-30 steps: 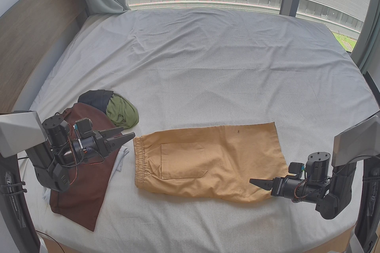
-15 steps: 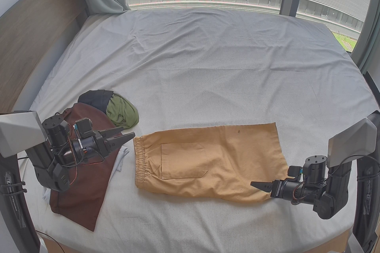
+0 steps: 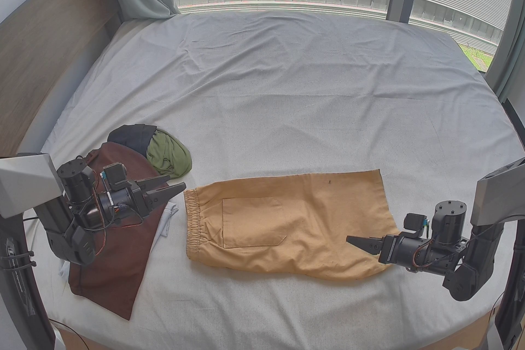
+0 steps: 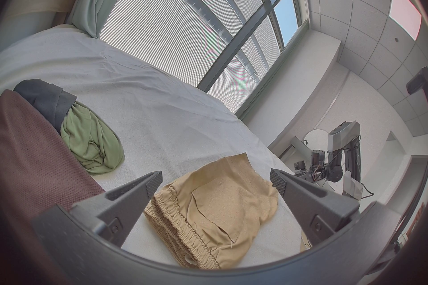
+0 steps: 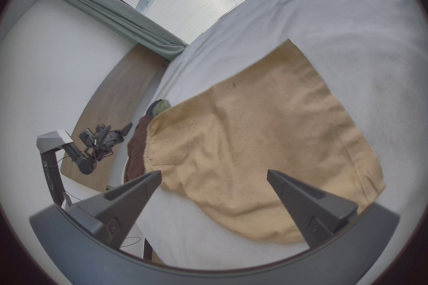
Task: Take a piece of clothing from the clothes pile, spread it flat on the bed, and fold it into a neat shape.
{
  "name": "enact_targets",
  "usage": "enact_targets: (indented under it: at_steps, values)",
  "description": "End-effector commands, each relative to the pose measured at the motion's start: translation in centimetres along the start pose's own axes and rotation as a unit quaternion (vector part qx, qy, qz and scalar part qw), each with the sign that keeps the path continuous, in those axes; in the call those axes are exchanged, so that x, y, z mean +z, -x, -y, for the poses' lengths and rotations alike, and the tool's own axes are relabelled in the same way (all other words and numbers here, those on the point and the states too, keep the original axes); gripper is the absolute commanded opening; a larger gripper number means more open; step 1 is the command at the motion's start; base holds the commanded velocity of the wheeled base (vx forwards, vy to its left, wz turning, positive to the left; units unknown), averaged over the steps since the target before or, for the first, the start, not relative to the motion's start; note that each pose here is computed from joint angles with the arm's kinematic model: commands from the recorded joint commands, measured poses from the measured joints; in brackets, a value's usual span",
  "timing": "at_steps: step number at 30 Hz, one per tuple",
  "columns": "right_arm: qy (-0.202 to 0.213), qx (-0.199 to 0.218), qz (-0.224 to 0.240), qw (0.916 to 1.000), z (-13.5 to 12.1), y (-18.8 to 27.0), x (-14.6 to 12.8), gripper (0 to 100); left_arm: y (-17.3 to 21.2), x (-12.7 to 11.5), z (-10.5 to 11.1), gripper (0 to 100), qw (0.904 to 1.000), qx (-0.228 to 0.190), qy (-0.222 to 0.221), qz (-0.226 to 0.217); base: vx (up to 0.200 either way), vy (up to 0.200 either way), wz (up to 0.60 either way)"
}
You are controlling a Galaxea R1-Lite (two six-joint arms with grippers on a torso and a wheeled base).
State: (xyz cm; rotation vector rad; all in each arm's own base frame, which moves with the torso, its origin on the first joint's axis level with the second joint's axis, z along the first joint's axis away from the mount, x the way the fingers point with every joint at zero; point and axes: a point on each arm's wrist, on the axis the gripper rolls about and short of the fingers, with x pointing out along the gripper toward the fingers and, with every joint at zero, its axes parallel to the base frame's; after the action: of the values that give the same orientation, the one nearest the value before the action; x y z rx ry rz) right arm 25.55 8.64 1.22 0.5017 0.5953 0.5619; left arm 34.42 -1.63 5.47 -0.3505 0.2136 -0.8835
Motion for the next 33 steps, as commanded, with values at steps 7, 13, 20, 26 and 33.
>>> enact_targets:
  at_steps: [7,13,20,26,33]
  values:
    - [0.042,0.042,0.049,0.997,-2.3,0.2,2.3,100,0.2,0.8,0.6,100,0.9999,-0.003,-0.011,0.007,0.0,0.0,0.0]
    - [0.053,0.059,0.057,0.9953,-2.8,0.6,2.8,100,0.2,1.1,0.8,100,0.9998,-0.005,-0.014,0.01,0.0,0.0,0.0]
    - [0.058,0.065,0.082,0.9929,-3.5,1.6,3.9,100,0.2,1.1,0.8,100,0.9998,-0.005,-0.015,0.01,0.0,0.0,0.0]
    - [0.06,0.065,0.084,0.9926,-3.5,1.7,4.0,100,0.5,1.9,1.4,100,0.9995,-0.007,-0.024,0.019,0.0,0.0,0.0]
    - [0.064,0.069,0.087,0.9918,-3.7,1.6,4.2,100,0.7,1.0,2.1,100,0.9999,-0.011,-0.004,0.002,0.0,0.0,0.0]
